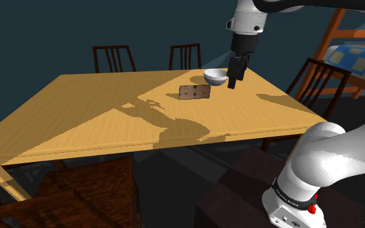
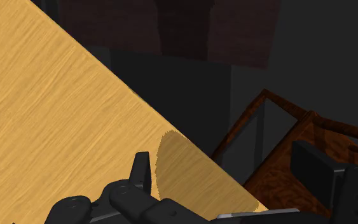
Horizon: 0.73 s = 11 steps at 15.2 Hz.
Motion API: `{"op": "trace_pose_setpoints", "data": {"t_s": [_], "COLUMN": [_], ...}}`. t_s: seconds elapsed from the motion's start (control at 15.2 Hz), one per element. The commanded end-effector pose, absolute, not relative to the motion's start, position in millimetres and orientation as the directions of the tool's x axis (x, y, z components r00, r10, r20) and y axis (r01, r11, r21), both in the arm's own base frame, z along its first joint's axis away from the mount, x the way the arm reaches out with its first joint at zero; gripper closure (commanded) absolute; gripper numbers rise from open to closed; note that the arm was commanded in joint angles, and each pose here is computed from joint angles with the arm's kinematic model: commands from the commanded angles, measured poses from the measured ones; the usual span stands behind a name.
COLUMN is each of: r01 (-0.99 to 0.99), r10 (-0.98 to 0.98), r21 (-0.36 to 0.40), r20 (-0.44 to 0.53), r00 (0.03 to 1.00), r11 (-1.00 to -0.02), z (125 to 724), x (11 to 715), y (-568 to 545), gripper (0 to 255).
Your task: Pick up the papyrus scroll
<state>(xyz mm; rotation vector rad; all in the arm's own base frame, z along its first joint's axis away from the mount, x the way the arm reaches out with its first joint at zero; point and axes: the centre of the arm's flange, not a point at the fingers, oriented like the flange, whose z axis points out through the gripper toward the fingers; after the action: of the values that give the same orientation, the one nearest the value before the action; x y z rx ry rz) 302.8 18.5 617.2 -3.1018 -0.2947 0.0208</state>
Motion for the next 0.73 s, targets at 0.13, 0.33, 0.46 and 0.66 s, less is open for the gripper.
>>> {"op": "trace_pose_setpoints", "data": {"t_s": [0.13,0.33,0.46,0.66], "r01": [0.229,0.29,0.33,0.389], "r10": [0.229,0.29,0.33,0.388], "r21": [-0.028,-0.029,-0.029,-0.029], "r20": [-0.004,0.005,0.012,0.021], "r00": [0.973,0.957,0.944,0.921], "r11": [-0.973,-0.957,-0.944,-0.921], "z": [607,592,582,567], "x": [321,350,370,401], "y": [3,-18,-32,-50], "gripper": [0,0,0,0]}}
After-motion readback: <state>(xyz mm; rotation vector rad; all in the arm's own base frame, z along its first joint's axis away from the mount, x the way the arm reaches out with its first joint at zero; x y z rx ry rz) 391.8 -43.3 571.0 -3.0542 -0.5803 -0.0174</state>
